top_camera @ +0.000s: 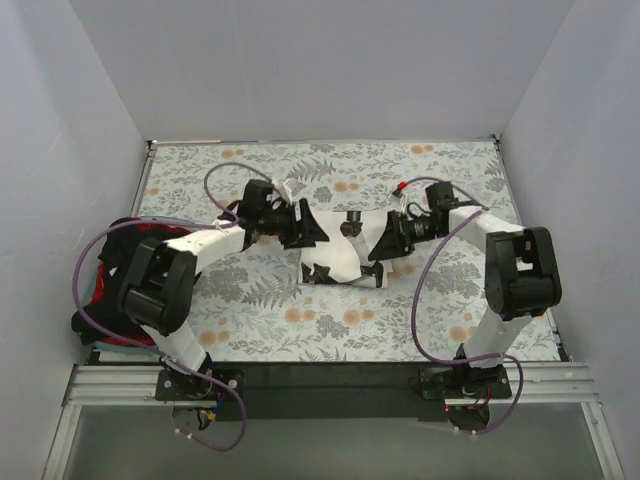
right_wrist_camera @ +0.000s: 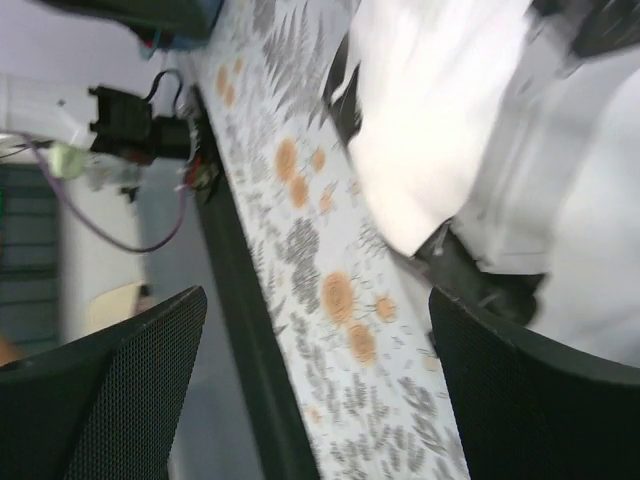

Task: Fold and stack the t-shirts
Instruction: Neatly place the folded tshirt to the corner

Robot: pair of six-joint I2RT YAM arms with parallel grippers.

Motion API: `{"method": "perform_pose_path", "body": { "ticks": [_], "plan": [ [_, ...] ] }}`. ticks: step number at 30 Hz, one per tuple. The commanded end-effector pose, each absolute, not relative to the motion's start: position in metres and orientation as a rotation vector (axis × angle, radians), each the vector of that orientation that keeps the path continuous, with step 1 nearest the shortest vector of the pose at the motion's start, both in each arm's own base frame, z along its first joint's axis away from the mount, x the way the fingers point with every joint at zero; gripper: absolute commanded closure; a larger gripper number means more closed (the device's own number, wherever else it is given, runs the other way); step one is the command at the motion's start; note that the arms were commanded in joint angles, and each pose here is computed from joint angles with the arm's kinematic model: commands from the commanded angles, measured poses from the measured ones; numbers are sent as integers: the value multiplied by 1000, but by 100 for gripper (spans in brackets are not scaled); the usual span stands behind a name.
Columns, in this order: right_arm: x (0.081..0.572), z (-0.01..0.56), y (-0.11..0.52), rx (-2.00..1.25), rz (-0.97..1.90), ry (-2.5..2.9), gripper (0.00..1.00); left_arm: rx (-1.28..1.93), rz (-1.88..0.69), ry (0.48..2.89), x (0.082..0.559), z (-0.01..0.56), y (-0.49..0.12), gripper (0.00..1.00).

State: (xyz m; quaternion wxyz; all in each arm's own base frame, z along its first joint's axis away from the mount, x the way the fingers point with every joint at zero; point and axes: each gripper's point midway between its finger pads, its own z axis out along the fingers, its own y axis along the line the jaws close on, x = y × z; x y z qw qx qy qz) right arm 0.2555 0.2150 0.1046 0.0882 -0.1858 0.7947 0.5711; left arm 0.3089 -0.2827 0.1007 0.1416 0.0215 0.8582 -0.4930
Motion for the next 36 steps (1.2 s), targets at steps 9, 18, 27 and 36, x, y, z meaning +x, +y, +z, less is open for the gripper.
{"method": "perform_pose_path", "body": {
  "ticks": [9, 18, 27, 36],
  "plan": [
    [330, 160, 91, -471, 1047, 2278, 2, 189, -308, 2353, 345, 129, -319, 16],
    [296, 141, 88, -476, 1029, 2324, 2, 220, -36, 2504, 348, 28, -326, 15],
    [300, 136, 80, -465, 1009, 2342, 2, 150, 248, 2674, 385, -23, -209, 15],
    [305, 128, 77, -443, 1038, 2356, 2, 104, 291, 2685, 462, -12, -96, 15]
  ]
}}
